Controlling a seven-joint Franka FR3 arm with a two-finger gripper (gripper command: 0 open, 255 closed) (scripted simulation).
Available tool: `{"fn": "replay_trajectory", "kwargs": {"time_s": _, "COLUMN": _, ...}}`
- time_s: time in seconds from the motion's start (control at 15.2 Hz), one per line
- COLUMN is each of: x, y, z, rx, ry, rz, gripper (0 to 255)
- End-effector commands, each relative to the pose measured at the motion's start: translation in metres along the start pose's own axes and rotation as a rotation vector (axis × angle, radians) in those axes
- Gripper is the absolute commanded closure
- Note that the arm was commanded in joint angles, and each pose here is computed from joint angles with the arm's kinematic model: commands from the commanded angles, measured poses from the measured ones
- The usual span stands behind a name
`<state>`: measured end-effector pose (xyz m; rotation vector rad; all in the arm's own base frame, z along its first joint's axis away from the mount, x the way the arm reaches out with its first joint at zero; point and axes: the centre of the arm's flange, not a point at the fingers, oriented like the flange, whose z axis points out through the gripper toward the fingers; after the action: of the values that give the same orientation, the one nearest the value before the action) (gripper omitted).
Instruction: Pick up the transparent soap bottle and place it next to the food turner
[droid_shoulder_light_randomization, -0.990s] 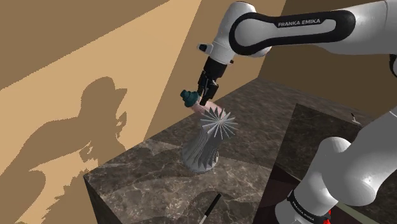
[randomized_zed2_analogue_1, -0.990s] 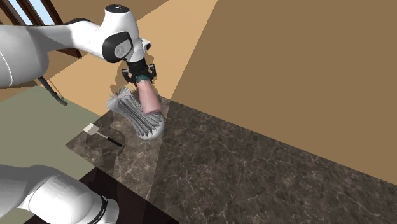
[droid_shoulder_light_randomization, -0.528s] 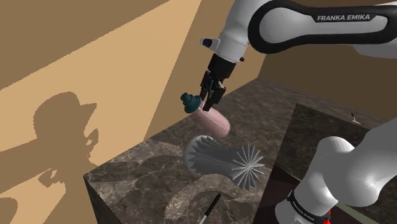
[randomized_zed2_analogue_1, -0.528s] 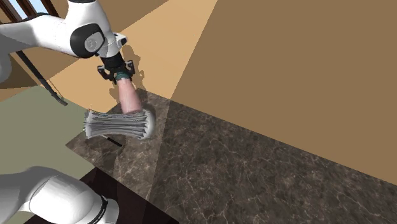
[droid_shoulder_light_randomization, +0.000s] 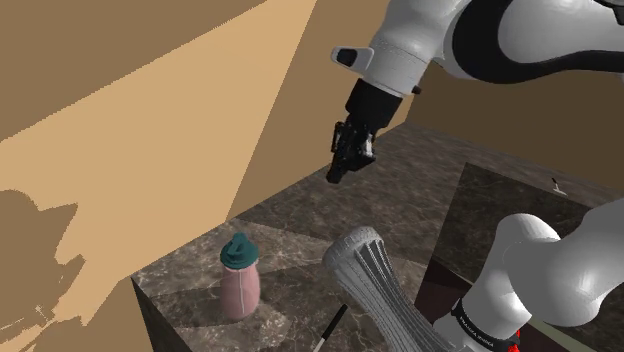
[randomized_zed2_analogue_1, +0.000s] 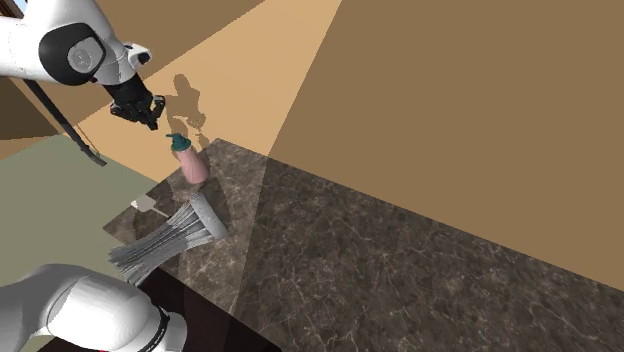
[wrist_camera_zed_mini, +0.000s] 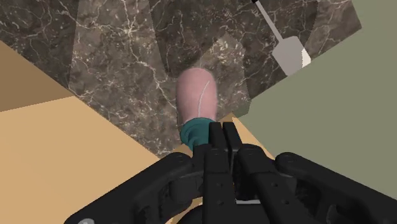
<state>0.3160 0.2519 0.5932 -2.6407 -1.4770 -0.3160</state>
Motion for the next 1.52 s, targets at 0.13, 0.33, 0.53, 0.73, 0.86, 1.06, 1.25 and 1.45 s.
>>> {"fn": "replay_trajectory", "kwargs": {"time_s": 0.13, "x": 0.004, "y": 0.0, "z": 0.012, "rx": 0.003, "ry": 0.007, "rz": 0.012, "gripper": 0}}
{"fn": "replay_trajectory", "kwargs": {"time_s": 0.33, "x": 0.015, "y": 0.002, "z": 0.049, "rx": 0.014, "ry": 0.03, "rz": 0.047, "gripper": 0}}
{"fn": "replay_trajectory", "kwargs": {"time_s": 0.53, "x": 0.027, "y": 0.003, "z": 0.086, "rx": 0.024, "ry": 0.052, "rz": 0.082, "gripper": 0}}
{"fn": "replay_trajectory", "kwargs": {"time_s": 0.73, "x": 0.039, "y": 0.004, "z": 0.122, "rx": 0.034, "ry": 0.074, "rz": 0.117, "gripper": 0}}
{"fn": "replay_trajectory", "kwargs": {"time_s": 0.86, "x": 0.048, "y": 0.005, "z": 0.146, "rx": 0.041, "ry": 0.089, "rz": 0.14, "gripper": 0}}
{"fn": "replay_trajectory", "kwargs": {"time_s": 1.06, "x": 0.062, "y": 0.007, "z": 0.182, "rx": 0.051, "ry": 0.112, "rz": 0.175, "gripper": 0}}
{"fn": "replay_trajectory", "kwargs": {"time_s": 1.25, "x": 0.069, "y": 0.007, "z": 0.204, "rx": 0.056, "ry": 0.122, "rz": 0.191, "gripper": 0}}
{"fn": "replay_trajectory", "kwargs": {"time_s": 1.45, "x": 0.071, "y": 0.007, "z": 0.219, "rx": 0.056, "ry": 0.122, "rz": 0.191, "gripper": 0}}
